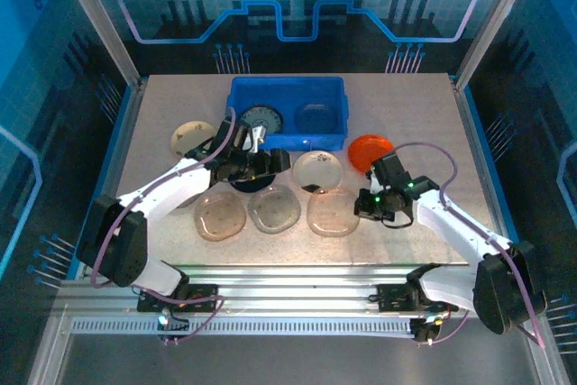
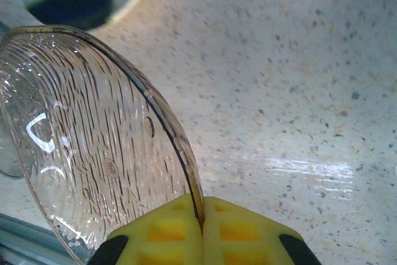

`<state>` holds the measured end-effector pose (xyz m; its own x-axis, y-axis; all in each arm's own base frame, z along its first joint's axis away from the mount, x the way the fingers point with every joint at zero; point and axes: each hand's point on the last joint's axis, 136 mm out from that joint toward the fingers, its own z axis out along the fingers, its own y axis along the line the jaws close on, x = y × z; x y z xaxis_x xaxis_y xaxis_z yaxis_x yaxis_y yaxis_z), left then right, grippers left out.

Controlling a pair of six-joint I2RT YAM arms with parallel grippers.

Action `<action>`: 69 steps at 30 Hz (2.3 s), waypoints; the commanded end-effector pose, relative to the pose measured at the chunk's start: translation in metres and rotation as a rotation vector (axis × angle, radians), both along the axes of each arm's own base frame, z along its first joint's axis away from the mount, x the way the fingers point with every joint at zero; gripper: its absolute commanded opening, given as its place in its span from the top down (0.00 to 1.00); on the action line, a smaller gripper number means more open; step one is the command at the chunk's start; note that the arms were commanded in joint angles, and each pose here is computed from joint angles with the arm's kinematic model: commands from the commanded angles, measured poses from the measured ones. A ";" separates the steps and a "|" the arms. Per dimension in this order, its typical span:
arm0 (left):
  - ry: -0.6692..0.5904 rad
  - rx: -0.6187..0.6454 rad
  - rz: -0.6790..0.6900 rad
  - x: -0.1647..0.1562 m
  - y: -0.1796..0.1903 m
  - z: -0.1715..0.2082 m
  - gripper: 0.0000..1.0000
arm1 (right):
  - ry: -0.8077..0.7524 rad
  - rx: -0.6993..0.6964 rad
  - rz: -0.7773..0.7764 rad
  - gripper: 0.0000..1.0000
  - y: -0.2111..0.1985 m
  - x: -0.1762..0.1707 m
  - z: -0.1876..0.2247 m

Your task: Place the plates into the plastic bin on the countertop

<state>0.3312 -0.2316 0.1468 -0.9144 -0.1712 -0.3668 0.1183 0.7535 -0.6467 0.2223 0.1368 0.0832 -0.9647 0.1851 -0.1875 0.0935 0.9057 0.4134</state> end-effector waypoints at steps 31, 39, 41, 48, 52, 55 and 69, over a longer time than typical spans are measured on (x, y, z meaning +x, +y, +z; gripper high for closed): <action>-0.069 -0.001 -0.008 0.040 -0.029 0.046 1.00 | -0.206 0.143 -0.076 0.36 0.014 0.083 0.101; -0.145 0.011 0.078 0.088 -0.006 0.080 1.00 | -0.351 0.205 -0.227 0.31 -0.033 0.106 0.136; -0.154 0.017 0.085 0.098 -0.004 0.088 1.00 | -0.364 0.211 -0.252 0.31 -0.038 0.110 0.141; -0.162 0.017 0.105 0.128 -0.002 0.101 1.00 | -0.402 0.186 -0.317 0.30 -0.051 0.117 0.144; -0.155 0.025 0.138 0.155 0.004 0.101 1.00 | -0.415 0.186 -0.337 0.30 -0.056 0.119 0.142; -0.149 0.030 0.162 0.179 0.007 0.098 1.00 | -0.408 0.155 -0.341 0.30 -0.062 0.121 0.140; -0.098 0.143 0.241 0.263 0.007 0.017 1.00 | -0.337 0.154 -0.343 0.30 -0.072 0.141 0.120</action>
